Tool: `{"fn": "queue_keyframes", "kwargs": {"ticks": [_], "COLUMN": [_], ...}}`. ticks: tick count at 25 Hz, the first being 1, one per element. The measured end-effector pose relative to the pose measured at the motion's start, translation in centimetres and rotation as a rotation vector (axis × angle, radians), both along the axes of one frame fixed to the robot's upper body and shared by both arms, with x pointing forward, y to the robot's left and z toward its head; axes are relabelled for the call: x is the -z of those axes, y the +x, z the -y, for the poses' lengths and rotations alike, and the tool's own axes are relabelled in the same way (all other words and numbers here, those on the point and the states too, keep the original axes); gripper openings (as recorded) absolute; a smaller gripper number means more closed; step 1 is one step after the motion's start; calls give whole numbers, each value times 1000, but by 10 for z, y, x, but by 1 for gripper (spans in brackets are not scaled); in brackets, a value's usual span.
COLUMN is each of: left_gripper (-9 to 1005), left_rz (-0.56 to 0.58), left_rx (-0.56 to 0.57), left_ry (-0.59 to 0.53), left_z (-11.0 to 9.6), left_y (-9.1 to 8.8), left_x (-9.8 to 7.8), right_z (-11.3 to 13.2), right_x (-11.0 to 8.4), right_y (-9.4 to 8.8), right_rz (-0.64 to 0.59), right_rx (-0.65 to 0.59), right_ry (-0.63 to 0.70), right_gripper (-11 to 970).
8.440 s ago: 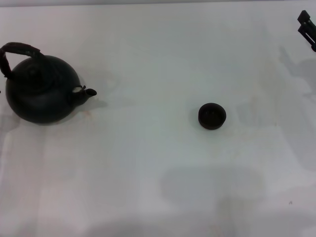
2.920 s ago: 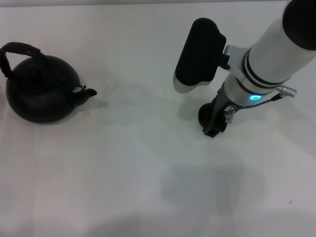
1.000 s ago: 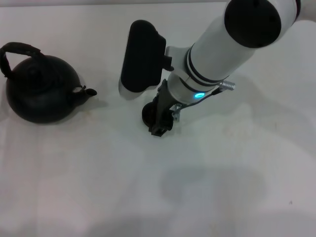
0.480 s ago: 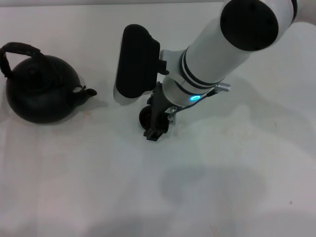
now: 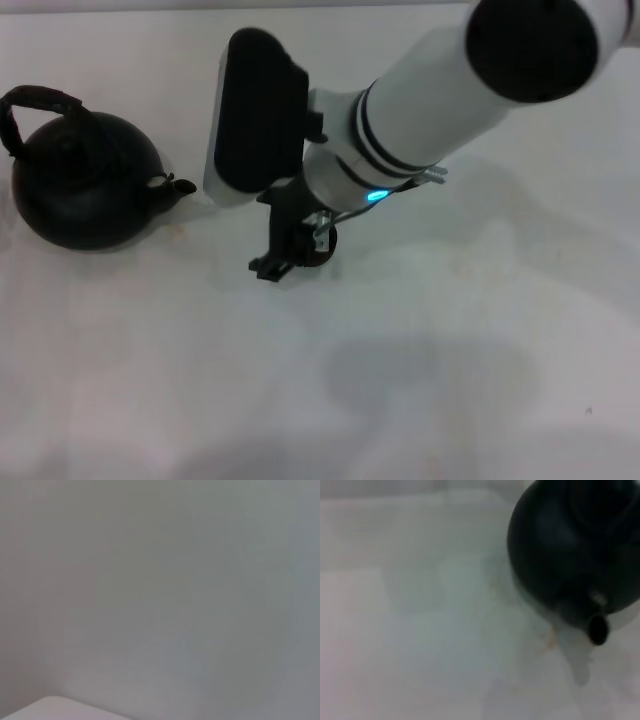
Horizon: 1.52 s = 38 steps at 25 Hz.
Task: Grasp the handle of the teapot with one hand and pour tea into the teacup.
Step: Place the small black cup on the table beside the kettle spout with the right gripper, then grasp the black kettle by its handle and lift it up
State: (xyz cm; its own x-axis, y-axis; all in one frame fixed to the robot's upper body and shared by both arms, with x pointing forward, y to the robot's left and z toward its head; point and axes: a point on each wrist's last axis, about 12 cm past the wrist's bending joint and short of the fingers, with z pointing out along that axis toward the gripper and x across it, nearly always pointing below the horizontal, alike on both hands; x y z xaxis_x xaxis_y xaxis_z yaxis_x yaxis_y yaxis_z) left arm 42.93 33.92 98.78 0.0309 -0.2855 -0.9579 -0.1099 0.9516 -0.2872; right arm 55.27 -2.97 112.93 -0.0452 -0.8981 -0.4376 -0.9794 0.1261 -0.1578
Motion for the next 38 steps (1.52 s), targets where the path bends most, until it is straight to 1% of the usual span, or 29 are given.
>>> {"fn": "queue_keyframes", "kwargs": {"ticks": [3, 6, 11, 13, 14, 16, 19, 20, 21, 23, 25, 27, 29, 32, 34, 35, 36, 38], "left_gripper": [872, 872, 872, 872, 872, 872, 872, 872, 872, 872, 872, 872, 872, 872, 872, 872, 872, 872], "left_rz": [-2, -4, -4, -4, -4, -3, -2, -1, -1, 1, 3, 4, 6, 14, 21, 24, 27, 29], "left_rx": [-3, -5, -7, -7, -7, -5, 7, 12, 15, 23, 41, 65, 104, 148, 172, 179, 184, 188], "left_ry": [1, 2, 2, 2, 2, 1, 2, 2, 2, 0, 0, 3, 11, 25, 32, 33, 33, 32], "left_z": [-1, -2, -3, -3, -3, -3, -1, 0, 0, 2, 5, 9, 13, 18, 21, 22, 23, 25], "left_y": [-1, -2, -3, -3, -3, -3, -1, 0, 1, 2, 5, 7, 10, 17, 22, 24, 25, 26], "left_x": [0, 1, 1, 1, 1, 0, 0, 0, 0, -1, -1, -1, -2, -5, -7, -8, -8, -9], "right_z": [12, 39, 100, 127, 137, 163, 202, 218, 233, 261, 288, 310, 325, 337, 345, 350, 355, 364], "right_x": [-7, -13, -24, -26, -26, -25, -19, -13, -6, 10, 27, 41, 53, 70, 82, 87, 93, 99], "right_y": [2, 10, 28, 33, 34, 36, 34, 34, 33, 31, 27, 22, 16, 5, -4, -7, -11, -16], "right_rz": [18, 36, 80, 102, 110, 118, 102, 100, 94, 101, 142, 208, 312, 468, 573, 614, 651, 696], "right_rx": [46, 146, 387, 483, 515, 584, 686, 738, 794, 897, 1010, 1101, 1140, 1153, 1189, 1219, 1274, 1359], "right_ry": [60, 146, 346, 454, 493, 613, 819, 892, 970, 1084, 1171, 1191, 1145, 1034, 955, 924, 904, 882], "right_gripper": [844, 840, 832, 831, 830, 829, 828, 827, 827, 828, 828, 827, 827, 827, 827, 827, 827, 827]}}
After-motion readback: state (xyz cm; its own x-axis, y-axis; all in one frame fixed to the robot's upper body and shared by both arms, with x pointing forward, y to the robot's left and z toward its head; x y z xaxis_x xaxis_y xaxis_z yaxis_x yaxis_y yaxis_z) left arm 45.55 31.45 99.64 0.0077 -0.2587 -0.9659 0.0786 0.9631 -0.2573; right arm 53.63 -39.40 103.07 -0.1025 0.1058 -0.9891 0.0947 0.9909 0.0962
